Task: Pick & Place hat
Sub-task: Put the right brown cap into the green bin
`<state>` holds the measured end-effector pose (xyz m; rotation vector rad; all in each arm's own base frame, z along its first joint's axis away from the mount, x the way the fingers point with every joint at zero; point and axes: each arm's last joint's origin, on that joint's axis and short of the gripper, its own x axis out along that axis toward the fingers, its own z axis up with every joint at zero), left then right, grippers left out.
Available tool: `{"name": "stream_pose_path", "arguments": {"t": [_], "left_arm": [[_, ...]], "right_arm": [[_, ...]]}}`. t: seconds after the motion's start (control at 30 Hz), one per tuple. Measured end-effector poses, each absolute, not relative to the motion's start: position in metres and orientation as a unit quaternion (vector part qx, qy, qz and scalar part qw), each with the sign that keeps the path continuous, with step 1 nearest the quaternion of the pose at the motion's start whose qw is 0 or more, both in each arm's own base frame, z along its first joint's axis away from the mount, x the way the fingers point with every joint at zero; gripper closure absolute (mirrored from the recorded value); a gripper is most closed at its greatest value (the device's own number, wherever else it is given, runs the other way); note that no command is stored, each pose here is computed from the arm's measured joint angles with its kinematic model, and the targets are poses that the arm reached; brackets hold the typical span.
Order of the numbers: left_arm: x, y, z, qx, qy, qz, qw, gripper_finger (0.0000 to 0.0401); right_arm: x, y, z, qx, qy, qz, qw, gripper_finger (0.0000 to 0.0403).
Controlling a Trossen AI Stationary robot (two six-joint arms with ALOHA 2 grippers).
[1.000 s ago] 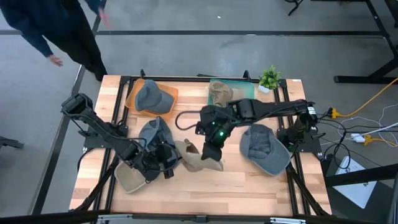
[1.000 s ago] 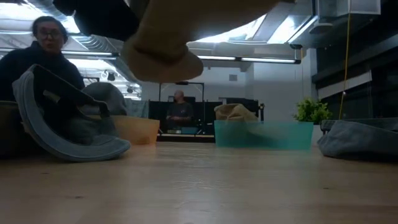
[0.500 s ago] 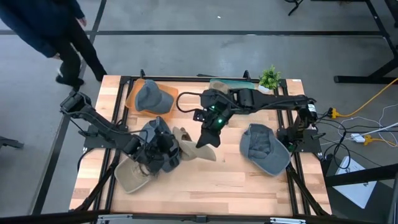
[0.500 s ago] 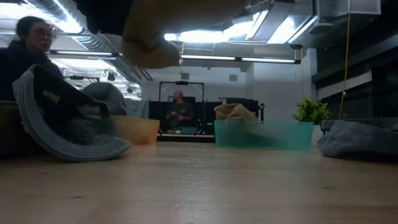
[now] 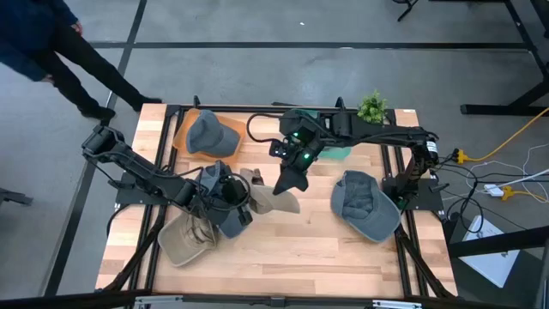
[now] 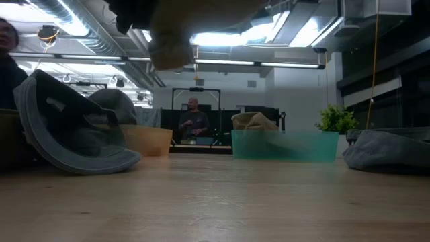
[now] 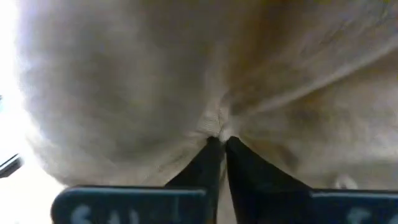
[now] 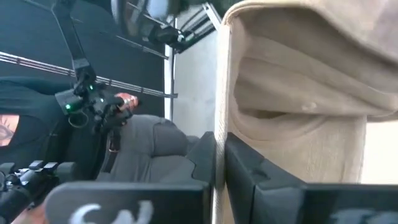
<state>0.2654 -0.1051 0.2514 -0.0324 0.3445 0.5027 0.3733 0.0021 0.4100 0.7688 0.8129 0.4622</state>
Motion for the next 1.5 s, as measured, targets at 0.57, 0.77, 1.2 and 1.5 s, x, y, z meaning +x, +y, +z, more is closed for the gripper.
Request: {"name": "stream_pose_path", "arguments": {"t": [0.57, 0.77, 1.2, 1.5], "left_arm": [[0.232, -0.094, 0.301, -0.051, 0.125, 0.164, 0.977, 0.0400], [0.222, -0.092, 0.314, -0.065, 0.114, 0.119, 0.984, 0.0400], [0.213, -0.085, 0.316, -0.045, 0.110, 0.189, 0.975, 0.0399], [0.208, -0.058, 0.309, -0.072, 0.136, 0.271, 0.950, 0.0335]], "right_arm": [[0.320, -0.037, 0.432, 0.295, 0.390, 0.141, 0.861, 0.0377], [0.315, -0.046, 0.429, 0.283, 0.399, 0.139, 0.861, 0.0377], [0.326, -0.057, 0.442, 0.218, 0.309, 0.151, 0.913, 0.0377], [0.328, -0.056, 0.443, 0.192, 0.298, 0.169, 0.920, 0.0377]]}}
